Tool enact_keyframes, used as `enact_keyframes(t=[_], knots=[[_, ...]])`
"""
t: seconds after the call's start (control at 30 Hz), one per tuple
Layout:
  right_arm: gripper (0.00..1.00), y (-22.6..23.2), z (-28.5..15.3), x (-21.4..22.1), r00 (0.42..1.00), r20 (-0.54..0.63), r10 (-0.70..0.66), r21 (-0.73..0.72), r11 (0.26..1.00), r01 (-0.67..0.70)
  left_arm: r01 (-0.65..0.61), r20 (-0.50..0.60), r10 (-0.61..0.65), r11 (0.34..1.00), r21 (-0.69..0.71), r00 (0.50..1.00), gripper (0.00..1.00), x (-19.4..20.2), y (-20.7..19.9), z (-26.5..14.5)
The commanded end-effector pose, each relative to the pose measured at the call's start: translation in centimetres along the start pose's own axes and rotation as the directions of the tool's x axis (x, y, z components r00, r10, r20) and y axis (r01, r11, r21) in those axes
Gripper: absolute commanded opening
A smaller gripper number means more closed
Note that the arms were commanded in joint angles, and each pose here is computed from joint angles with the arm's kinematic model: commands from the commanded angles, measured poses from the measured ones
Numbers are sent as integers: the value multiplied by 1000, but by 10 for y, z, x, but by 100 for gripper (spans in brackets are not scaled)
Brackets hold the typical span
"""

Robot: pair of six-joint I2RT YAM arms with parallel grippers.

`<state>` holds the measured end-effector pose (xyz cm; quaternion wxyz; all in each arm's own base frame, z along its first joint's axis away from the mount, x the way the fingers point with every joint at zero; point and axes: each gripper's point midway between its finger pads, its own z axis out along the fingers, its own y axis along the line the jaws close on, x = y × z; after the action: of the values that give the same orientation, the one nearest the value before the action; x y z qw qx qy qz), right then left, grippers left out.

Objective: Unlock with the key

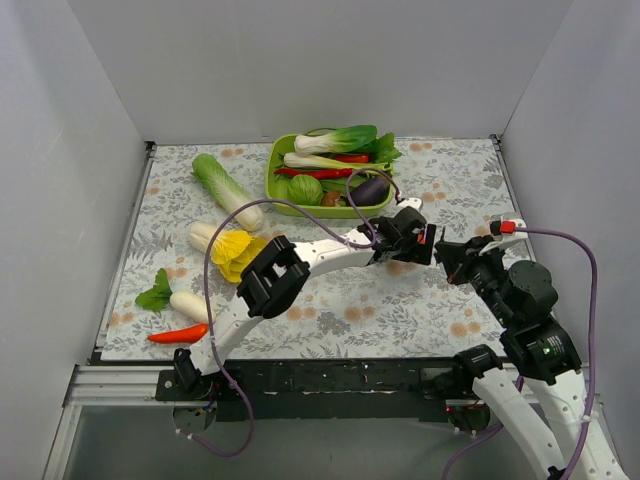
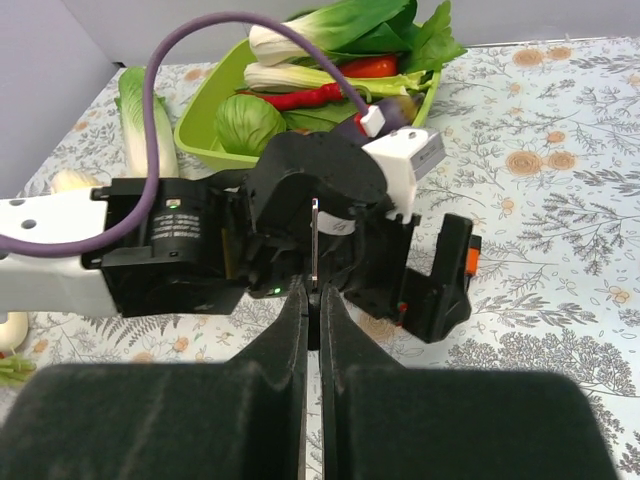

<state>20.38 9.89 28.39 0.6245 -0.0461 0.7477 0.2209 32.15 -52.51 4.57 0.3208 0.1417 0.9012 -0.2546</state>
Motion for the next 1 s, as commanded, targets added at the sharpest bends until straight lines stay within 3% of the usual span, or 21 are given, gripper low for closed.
enact_keyframes(t=[0.0,0.27,0.47,0.7,0.83,0.97], knots=[[1,9,-1,-10,999,47,16,-47,999,-14,-70,-29,66,987,-145,997,98,8,29,20],[1,12,2,0,999,25,36,-69,997,-34,-174,-1,179,954,-245,984,95,-1,48,38],[1,16,8,4,999,12,47,-96,994,-46,-238,10,245,949,-208,969,83,2,46,50],[1,19,12,6,999,-1,47,-106,993,-47,-327,6,329,938,-113,944,83,14,38,66],[1,19,14,7,999,-10,48,-106,993,-49,-400,-30,399,915,-49,917,74,27,37,67],[1,18,15,8,999,-12,48,-104,993,-49,-467,-70,462,876,-124,884,72,36,64,52]])
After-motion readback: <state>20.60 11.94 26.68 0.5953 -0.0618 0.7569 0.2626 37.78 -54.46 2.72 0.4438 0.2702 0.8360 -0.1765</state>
